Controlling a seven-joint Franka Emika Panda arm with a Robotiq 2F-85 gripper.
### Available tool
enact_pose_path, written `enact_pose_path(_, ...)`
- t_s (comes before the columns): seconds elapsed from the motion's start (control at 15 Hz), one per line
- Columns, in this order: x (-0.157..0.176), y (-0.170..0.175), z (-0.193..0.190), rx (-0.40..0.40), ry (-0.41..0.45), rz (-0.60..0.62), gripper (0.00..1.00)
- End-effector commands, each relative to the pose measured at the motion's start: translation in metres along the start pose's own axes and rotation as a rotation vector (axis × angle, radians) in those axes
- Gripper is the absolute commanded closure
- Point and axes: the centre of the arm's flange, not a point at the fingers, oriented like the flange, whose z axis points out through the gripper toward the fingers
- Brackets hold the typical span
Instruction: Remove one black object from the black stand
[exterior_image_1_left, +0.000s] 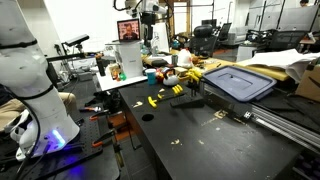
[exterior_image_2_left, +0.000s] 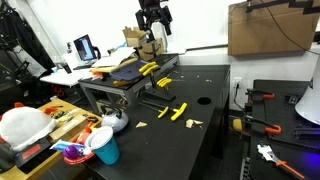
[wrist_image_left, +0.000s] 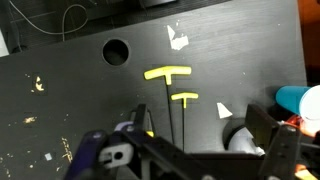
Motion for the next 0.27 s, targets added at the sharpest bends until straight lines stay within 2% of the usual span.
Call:
enact_pose_path(0.0, 0.0008, -0.0005, 0.0003, 0.014, -0.005, 0.004, 0.0)
enact_pose_path(0.2, 0.0025, 0.0006, 0.0007, 0.019, -0.008, 0.009, 0.0)
